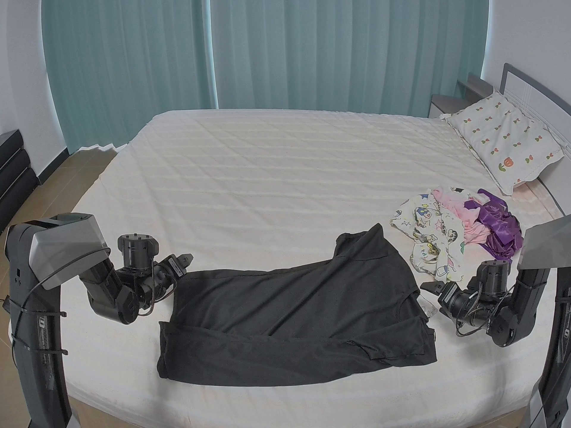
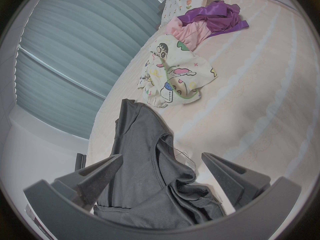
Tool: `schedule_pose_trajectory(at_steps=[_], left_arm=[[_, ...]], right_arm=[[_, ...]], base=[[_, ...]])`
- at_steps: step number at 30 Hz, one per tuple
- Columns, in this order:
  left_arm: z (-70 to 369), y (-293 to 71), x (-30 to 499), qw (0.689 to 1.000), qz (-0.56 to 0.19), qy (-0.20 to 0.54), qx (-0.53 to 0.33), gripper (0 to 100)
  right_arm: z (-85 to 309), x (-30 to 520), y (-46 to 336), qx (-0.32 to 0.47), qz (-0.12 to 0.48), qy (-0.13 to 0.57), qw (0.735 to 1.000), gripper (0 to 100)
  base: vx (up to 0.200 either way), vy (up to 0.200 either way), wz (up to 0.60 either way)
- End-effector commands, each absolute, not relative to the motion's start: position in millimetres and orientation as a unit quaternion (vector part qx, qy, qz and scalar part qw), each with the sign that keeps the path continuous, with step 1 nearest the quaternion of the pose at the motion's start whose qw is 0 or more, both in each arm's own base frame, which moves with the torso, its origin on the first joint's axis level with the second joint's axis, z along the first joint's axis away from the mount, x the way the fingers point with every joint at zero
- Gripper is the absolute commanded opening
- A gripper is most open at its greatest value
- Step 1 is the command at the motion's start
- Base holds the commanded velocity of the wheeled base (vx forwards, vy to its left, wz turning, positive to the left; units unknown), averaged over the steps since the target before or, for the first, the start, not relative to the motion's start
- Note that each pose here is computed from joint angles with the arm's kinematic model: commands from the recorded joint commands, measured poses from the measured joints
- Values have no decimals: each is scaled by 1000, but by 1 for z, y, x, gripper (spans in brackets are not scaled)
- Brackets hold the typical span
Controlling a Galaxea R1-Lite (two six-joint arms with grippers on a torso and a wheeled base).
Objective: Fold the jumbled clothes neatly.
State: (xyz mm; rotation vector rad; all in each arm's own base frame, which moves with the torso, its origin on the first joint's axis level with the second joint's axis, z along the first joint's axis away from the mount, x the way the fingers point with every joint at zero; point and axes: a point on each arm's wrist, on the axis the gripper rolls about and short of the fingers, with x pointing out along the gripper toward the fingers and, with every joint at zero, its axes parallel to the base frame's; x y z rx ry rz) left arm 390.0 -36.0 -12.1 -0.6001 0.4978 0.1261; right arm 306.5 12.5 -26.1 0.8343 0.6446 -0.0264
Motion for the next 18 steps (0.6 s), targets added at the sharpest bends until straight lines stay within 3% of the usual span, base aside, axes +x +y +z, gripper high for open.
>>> schedule_pose_trajectory(at_steps=[1, 14, 15, 18], left_arm=[[-26, -32, 415, 923, 69, 243, -288, 100], [-45, -35, 412, 914, 67, 280, -285, 100], [-46, -36, 412, 914, 63, 282, -286, 0], [-46, -37, 412, 913, 58, 282, -288, 0]], right_arm=[[-25, 312, 23, 384, -7, 304, 872, 100], [-20, 367, 31, 335, 3, 279, 900, 100], [-18, 374, 33, 328, 6, 276, 904, 100], [-19, 392, 38, 309, 12, 283, 908, 100]], base=[[0, 0, 0], [0, 0, 0], [0, 0, 0], [0, 0, 0]])
